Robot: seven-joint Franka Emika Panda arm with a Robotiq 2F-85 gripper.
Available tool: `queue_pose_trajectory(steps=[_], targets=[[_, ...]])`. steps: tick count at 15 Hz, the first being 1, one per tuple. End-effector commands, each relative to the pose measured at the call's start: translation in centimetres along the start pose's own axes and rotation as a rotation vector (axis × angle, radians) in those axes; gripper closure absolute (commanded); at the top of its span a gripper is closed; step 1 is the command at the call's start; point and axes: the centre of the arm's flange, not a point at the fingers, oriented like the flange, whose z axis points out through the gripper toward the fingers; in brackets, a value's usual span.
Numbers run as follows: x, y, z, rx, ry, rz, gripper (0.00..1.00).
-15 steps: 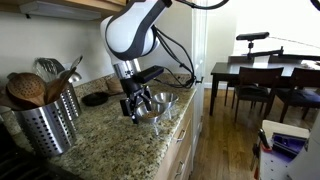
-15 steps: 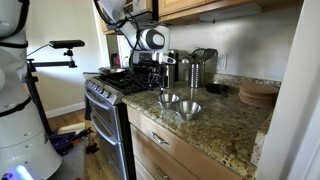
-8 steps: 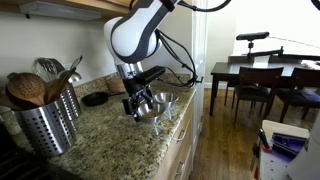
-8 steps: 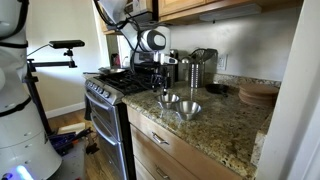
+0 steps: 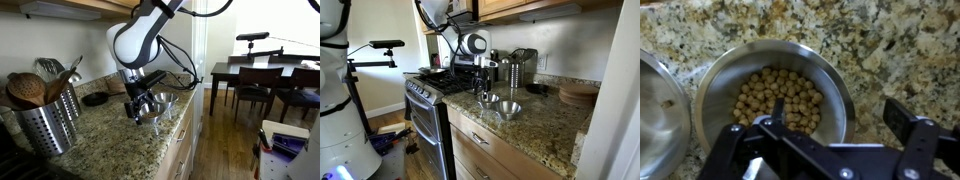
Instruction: Pour the things in the bowl on the left into the bowl on the right
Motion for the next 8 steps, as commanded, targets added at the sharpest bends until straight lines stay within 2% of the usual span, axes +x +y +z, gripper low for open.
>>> queue_pose_trajectory(steps=[1,8], targets=[[-0.16,-0.28,1.12,-0.014,0.014,0.022,0.00],[0.18,-0.02,1.71,-0.017,0.009,0.024,0.00]])
